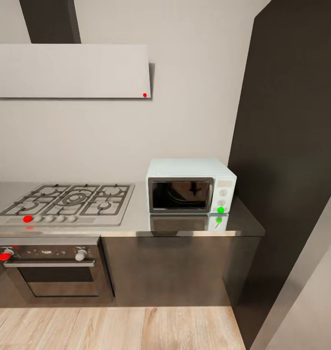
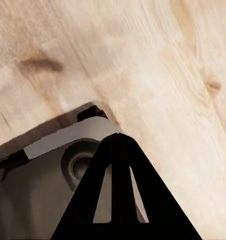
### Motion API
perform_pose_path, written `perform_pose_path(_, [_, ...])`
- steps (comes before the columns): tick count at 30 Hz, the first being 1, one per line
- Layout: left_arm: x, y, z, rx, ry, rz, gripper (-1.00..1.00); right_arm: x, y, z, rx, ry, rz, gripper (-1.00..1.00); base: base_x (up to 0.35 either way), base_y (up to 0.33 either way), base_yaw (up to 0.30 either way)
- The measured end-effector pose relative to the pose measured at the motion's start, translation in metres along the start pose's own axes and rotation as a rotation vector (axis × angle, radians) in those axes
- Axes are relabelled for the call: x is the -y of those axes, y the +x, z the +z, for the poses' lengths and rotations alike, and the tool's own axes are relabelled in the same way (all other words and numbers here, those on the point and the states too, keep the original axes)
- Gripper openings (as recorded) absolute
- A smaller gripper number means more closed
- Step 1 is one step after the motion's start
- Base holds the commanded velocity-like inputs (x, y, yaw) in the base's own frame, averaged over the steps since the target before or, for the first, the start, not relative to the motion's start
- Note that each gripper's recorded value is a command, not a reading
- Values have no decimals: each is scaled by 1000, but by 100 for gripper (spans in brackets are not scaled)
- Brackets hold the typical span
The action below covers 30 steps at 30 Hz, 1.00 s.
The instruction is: In the kitchen, take the popcorn bag from the countertop, put it into the microwave, and heat it until the popcorn is cooked so the cooked popcorn ends up inside the bag.
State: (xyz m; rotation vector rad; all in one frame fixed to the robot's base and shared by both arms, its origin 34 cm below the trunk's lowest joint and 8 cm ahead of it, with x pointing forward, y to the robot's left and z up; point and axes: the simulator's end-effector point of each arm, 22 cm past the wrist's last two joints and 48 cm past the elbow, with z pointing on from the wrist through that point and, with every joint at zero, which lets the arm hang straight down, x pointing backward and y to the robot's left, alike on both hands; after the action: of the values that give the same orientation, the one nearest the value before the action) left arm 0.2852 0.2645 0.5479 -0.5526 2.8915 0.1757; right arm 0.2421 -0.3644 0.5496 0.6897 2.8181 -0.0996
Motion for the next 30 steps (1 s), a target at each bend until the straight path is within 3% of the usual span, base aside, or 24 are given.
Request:
perform_pose_path(2, [5,-3,-1,16,14,108,100,2,3,0,-8,18,-76,-100,0,0,0])
perform_pose_path(3, [7,-4,-1,23,17,147,100,-5,9,0,-20,17,-154,-100,0,0,0])
perform_pose_path(6, [4,-6,0,30,13,168,100,-30,24,0,-34,1,-323,-100,0,0,0])
perform_pose_path(7, [-17,-15,2,44,-14,187,100,-51,29,-3,5,63,-568,-100,0,0,0])
perform_pose_path(8, [-19,-16,3,45,-17,189,100,-82,39,-5,19,3,-727,-100,0,0,0])
perform_pose_path(22, [-19,-16,3,45,-17,191,100,-78,41,-5,10,-4,-723,-100,0,0,0])
perform_pose_path(23, [-19,-16,3,45,-17,189,100,-74,39,-4,11,3,-696,-100,0,0,0])
perform_pose_path(25, [-23,-17,3,46,-23,179,100,-35,23,-2,7,85,-499,-100,0,0,0])
perform_pose_path(26, [-25,-18,3,46,-26,178,100,-16,15,-2,9,120,-425,-100,0,0,0])
perform_pose_path(27, [-26,-18,3,46,-28,178,100,-7,13,-3,10,136,-392,-100,0,0,0])
perform_pose_path(30, [-29,-18,4,46,-32,175,100,-6,11,-2,12,138,-389,-100,0,0,0])
